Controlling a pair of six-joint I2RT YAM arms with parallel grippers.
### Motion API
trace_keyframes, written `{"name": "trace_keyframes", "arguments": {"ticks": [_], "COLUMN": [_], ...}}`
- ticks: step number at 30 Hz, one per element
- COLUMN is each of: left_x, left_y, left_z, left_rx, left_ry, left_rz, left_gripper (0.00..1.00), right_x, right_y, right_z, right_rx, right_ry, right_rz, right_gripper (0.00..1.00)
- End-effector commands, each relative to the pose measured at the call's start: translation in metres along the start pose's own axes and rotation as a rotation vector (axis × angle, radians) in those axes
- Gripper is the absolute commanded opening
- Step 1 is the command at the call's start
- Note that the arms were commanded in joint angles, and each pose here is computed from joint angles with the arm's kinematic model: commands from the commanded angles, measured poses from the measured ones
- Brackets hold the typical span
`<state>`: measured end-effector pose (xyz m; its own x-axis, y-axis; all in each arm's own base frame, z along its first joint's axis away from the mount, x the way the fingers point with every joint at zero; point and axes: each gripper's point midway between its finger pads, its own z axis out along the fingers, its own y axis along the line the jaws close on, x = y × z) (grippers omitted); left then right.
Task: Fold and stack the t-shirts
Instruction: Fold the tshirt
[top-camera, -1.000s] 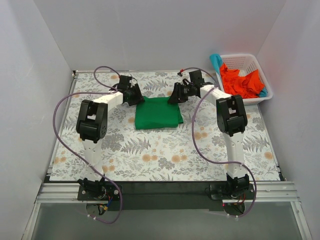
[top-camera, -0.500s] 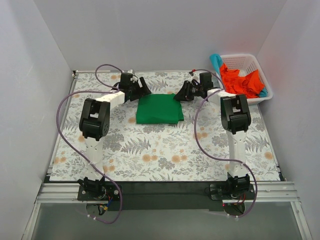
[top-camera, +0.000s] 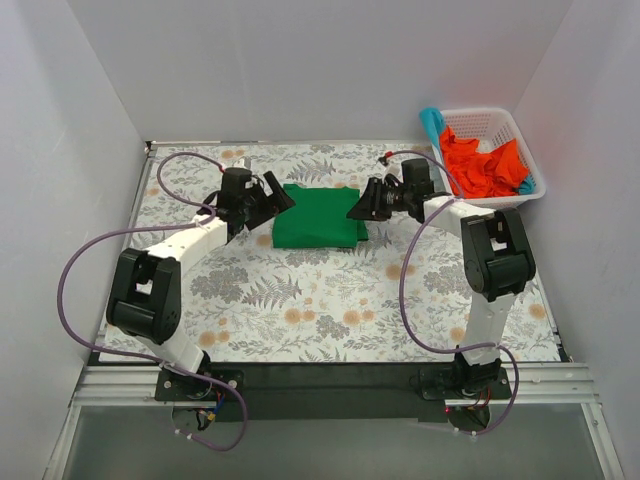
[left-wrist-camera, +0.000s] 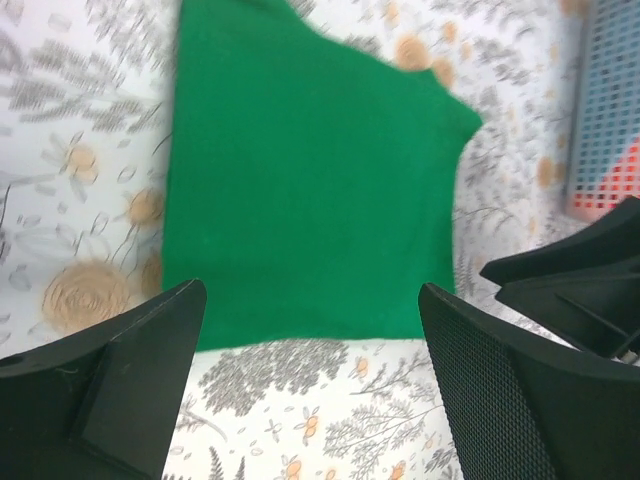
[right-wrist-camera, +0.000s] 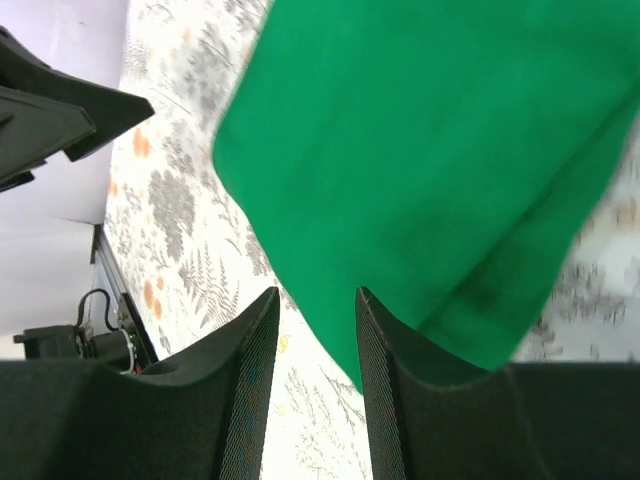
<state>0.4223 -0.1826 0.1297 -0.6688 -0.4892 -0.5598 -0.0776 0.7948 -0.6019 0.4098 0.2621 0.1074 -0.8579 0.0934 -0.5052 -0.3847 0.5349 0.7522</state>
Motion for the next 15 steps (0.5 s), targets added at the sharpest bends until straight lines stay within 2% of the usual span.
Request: {"name": "trace_keyframes", "arguments": {"ticks": [1, 5, 10, 15], "left_x": [0.024, 0.034, 0.047, 0.060], "left_y": [0.033, 0.044, 0.049, 0.050], "left_z": [-0.004, 0.001, 0.017, 0.029], "left_rx": [-0.124, -0.154, -0.161, -0.160], "left_ry": [0.047, 0.069, 0.129, 0.174], "left_rz": [-0.048, -0.057, -0.070, -0.069], "left_gripper": [0.88, 0.88, 0.87, 0.78], "right_x": [0.008, 0.025, 0.036, 0.044], "right_y": [-0.007, -0.017, -0.018, -0.014], "right_z": [-0.011, -0.018, -0.014, 0.000], "right_rx": [0.077, 0.140, 0.131, 0.085], "right_ry": [-0.039, -0.041, -0.014, 0.028], "right_rz": [0.013, 0.072, 0.095, 0.103], "right_gripper": [0.44, 0.45, 0.45, 0.44]}}
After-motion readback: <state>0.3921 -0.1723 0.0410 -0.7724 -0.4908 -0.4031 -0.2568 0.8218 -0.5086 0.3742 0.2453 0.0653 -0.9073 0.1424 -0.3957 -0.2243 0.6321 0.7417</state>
